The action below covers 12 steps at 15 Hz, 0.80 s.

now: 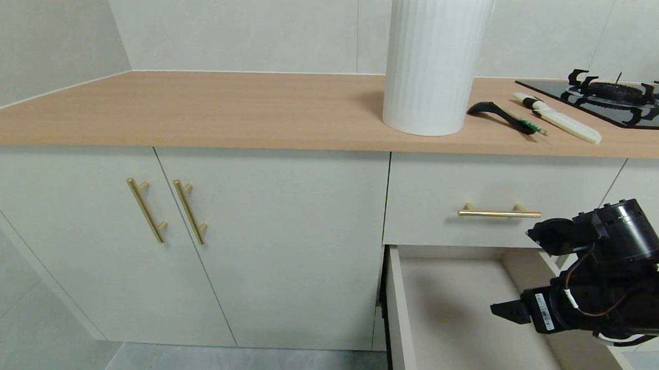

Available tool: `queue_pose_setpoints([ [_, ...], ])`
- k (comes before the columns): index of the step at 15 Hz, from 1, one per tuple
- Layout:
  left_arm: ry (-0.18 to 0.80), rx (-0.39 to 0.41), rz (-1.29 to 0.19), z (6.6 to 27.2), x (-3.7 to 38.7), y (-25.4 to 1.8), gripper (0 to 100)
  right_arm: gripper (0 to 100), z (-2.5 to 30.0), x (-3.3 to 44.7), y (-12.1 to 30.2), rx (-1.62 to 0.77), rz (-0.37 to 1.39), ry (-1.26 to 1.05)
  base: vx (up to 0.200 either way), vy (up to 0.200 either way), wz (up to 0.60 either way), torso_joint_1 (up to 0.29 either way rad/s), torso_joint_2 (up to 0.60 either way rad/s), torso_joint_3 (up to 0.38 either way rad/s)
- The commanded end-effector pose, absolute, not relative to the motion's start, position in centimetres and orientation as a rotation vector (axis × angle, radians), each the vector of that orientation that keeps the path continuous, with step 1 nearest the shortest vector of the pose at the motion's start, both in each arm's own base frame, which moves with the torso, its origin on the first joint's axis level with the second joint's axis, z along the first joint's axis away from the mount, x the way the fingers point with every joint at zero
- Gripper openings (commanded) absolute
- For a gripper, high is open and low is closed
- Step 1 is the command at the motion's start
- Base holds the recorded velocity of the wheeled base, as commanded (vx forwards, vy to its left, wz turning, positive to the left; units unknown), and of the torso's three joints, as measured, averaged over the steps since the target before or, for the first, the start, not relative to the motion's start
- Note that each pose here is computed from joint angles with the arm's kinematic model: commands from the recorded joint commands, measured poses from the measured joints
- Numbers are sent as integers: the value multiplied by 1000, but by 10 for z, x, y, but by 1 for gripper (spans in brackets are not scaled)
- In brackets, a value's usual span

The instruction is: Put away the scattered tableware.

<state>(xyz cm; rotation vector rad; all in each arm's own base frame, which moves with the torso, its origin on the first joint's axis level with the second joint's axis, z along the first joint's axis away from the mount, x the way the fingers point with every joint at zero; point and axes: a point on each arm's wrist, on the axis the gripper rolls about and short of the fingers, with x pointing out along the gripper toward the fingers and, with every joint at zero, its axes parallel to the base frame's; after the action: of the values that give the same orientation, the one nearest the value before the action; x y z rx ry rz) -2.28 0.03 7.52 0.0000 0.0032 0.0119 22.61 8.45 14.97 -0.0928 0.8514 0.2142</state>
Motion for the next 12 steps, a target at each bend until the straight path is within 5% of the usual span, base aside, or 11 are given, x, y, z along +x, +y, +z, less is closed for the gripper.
queue_pose_setpoints([
  [1, 5, 0, 12, 75, -23, 0, 100, 100, 151, 226, 83, -90, 210, 844, 0, 0, 0, 0, 0, 0],
  [7, 5, 0, 12, 75, -23, 0, 100, 100, 152, 226, 83, -91, 210, 842, 0, 0, 0, 37, -133, -136],
  [12, 5, 0, 12, 75, -23, 0, 100, 100, 152, 226, 83, -92, 211, 842, 0, 0, 0, 136, -487, -305],
])
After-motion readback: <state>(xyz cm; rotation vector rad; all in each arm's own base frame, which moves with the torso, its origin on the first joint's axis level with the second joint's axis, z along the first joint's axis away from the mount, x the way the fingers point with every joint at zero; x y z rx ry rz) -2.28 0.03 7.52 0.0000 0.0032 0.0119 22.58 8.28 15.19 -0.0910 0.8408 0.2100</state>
